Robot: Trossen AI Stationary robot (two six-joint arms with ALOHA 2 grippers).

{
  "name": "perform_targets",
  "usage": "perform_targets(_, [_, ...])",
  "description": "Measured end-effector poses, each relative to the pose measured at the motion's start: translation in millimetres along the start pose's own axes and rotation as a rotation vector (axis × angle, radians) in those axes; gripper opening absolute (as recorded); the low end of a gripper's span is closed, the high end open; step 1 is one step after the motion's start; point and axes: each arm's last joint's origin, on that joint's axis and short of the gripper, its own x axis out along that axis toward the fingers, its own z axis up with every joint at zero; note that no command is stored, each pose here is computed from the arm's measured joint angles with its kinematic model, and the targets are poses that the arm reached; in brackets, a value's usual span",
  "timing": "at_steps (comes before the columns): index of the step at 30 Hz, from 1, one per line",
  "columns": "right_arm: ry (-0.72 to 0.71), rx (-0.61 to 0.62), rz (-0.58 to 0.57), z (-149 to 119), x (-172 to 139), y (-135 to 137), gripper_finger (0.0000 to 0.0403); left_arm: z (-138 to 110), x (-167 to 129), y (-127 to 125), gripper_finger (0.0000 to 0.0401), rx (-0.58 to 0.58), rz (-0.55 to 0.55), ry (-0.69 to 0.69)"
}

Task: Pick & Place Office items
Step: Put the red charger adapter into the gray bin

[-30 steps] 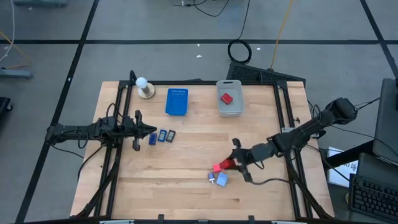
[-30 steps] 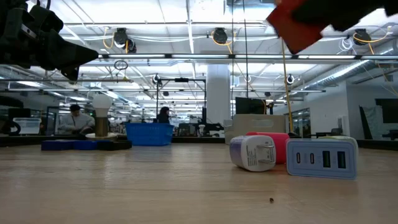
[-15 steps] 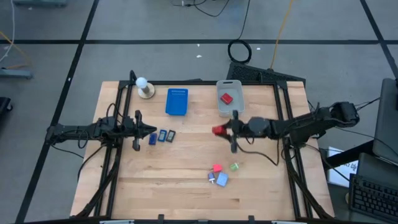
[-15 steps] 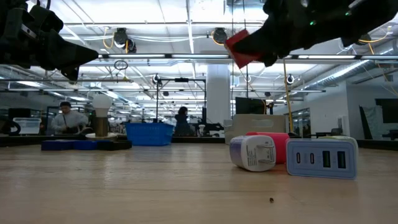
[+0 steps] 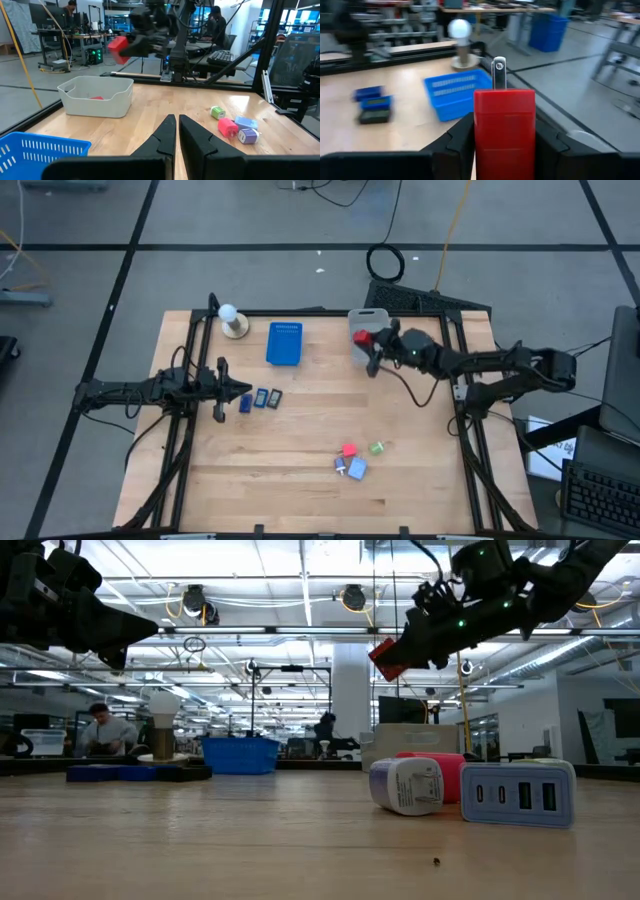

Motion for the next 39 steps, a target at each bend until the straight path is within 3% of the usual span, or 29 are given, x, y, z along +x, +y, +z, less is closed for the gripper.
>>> perform_targets(14, [0.066,0.07,-0.099,4.4,4.7,-26.5,0.0125,0.0,0.0,0.0,0.0021,0.0,0.0,0.0])
perform_targets(22, [0.298,0.096,-0.15,16.5,33.7,-40.4,0.0125,0.0,0.0,0.0,0.0021,0.0,0.0,0.0])
perform_targets(30, [0.512,0.124,-0.087,2.3,67.1,-50.8,0.0125,0.0,0.0,0.0,0.0021,0.0,0.0,0.0])
perform_targets(39, [0.692,0.138,-0.063,-21.9,76.3,-52.5,0.0125,0.0,0.0,0.0,0.0021,0.0,0.0,0.0])
